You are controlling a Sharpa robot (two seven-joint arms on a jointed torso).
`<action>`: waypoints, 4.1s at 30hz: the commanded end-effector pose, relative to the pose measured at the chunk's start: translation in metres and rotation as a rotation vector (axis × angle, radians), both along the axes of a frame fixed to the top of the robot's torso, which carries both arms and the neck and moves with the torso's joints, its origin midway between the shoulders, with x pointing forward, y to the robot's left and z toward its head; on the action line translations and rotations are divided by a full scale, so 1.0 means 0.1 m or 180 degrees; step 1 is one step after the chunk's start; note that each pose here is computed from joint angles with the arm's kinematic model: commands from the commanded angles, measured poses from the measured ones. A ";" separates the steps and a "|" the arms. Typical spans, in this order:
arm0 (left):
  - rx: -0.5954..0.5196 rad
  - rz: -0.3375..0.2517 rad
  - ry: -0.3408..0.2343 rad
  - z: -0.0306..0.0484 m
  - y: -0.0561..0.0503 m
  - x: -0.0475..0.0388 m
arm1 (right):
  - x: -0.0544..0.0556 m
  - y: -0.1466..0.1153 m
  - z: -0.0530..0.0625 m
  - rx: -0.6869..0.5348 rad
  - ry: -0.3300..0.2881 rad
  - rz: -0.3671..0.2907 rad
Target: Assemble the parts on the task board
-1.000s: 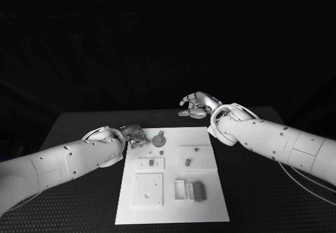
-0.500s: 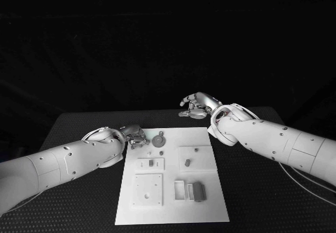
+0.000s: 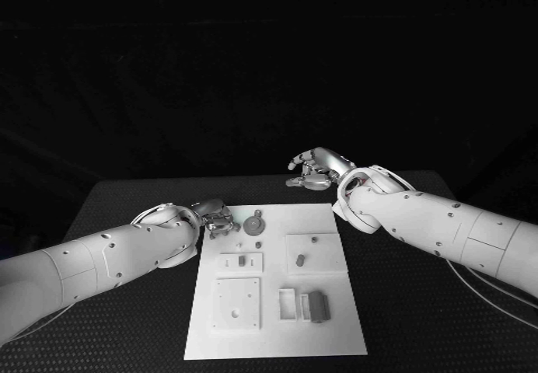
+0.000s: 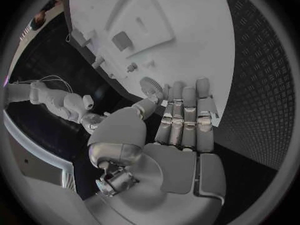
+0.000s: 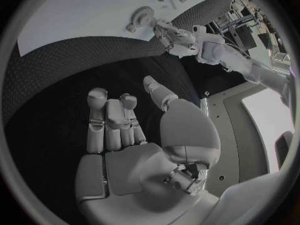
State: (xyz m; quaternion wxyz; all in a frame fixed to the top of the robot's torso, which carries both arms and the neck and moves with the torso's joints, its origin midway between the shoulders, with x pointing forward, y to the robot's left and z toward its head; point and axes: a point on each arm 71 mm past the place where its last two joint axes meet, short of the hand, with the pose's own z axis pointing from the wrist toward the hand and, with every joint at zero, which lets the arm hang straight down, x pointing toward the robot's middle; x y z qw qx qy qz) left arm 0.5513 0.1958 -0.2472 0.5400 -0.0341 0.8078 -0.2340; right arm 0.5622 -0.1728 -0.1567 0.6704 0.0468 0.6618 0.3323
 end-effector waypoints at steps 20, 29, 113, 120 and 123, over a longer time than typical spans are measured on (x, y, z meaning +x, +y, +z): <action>-0.0722 0.0502 0.0650 0.038 0.18 -0.004 | 0.01 -0.03 -0.01 -0.0028 0.0027 -0.0010; -0.0754 0.0569 0.0561 0.287 0.27 -0.081 | 0.03 -0.05 -0.02 -0.0036 0.0031 -0.0028; 0.0726 0.0258 0.0861 0.094 -0.04 -0.675 | 0.02 -0.08 -0.05 -0.0049 0.0071 -0.0038; 0.0788 0.0232 0.0925 0.077 -0.05 -0.683 | 0.02 -0.07 -0.05 -0.0045 0.0074 -0.0036; 0.0801 0.0229 0.0956 0.072 -0.06 -0.688 | 0.02 -0.08 -0.05 -0.0045 0.0074 -0.0036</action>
